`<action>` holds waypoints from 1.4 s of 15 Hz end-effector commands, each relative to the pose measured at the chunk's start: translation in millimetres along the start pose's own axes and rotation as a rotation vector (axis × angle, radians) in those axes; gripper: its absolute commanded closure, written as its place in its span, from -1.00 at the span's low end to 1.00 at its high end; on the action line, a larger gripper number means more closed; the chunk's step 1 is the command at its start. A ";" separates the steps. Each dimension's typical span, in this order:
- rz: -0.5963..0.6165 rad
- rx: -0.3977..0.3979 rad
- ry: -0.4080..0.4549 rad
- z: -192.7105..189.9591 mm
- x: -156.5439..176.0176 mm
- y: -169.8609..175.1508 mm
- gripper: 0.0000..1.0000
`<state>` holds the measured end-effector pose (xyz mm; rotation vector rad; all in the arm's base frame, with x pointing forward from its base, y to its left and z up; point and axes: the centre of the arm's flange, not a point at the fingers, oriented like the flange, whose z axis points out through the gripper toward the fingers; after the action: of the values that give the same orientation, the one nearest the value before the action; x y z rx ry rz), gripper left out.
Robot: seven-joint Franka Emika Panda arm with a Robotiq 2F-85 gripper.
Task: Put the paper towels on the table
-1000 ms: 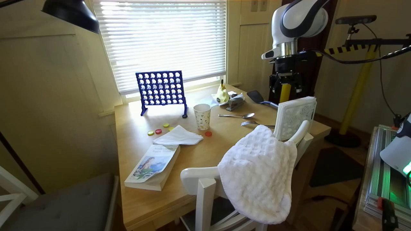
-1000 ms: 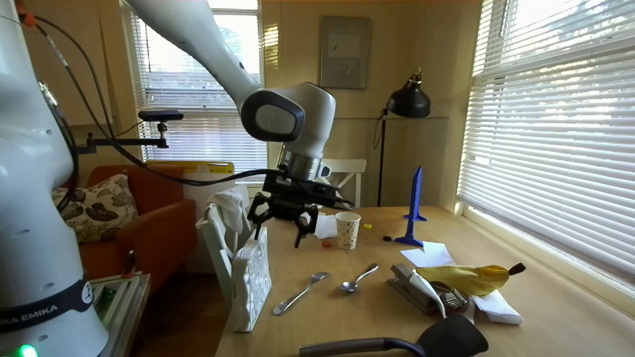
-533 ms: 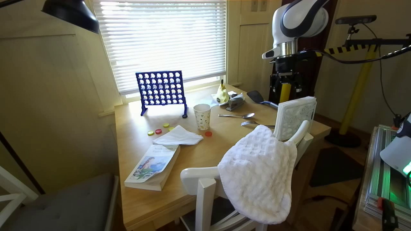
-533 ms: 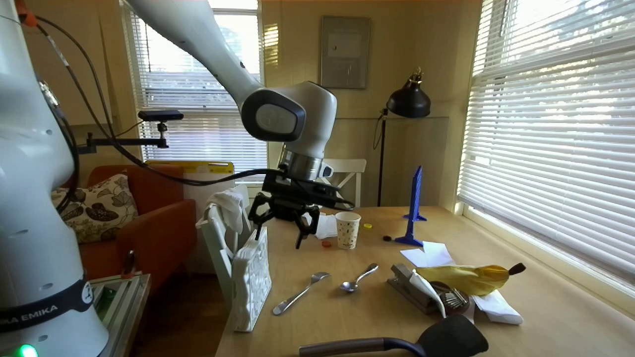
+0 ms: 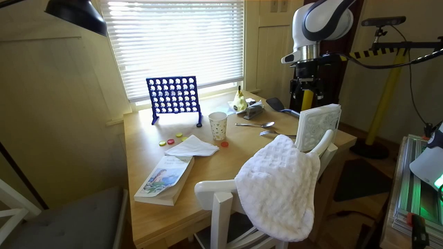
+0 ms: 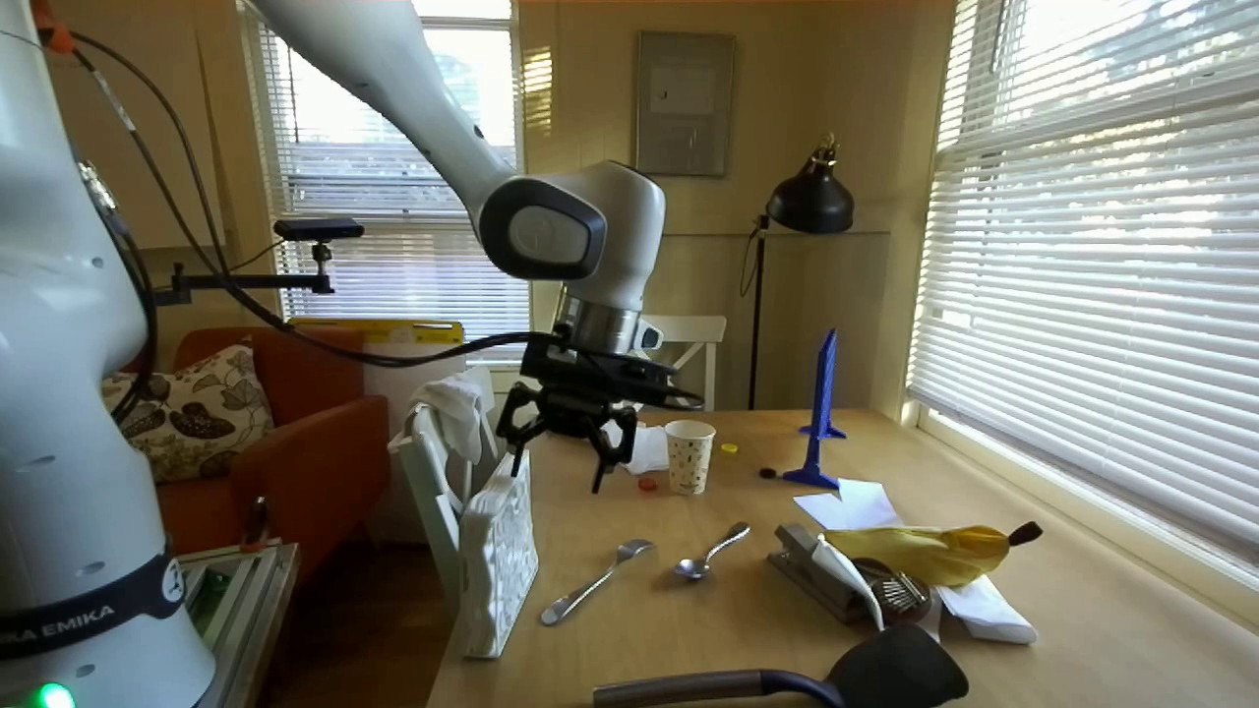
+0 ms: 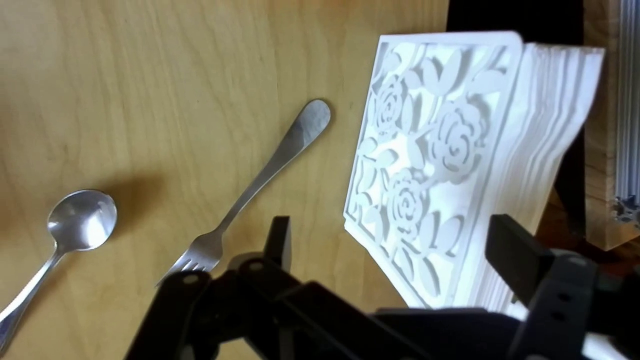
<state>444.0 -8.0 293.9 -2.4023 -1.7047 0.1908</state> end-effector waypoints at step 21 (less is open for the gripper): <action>-0.036 0.012 -0.117 11.7 28.2 -4.2 -1.00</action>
<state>444.4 13.6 282.3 -2.3958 -1.7729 0.2798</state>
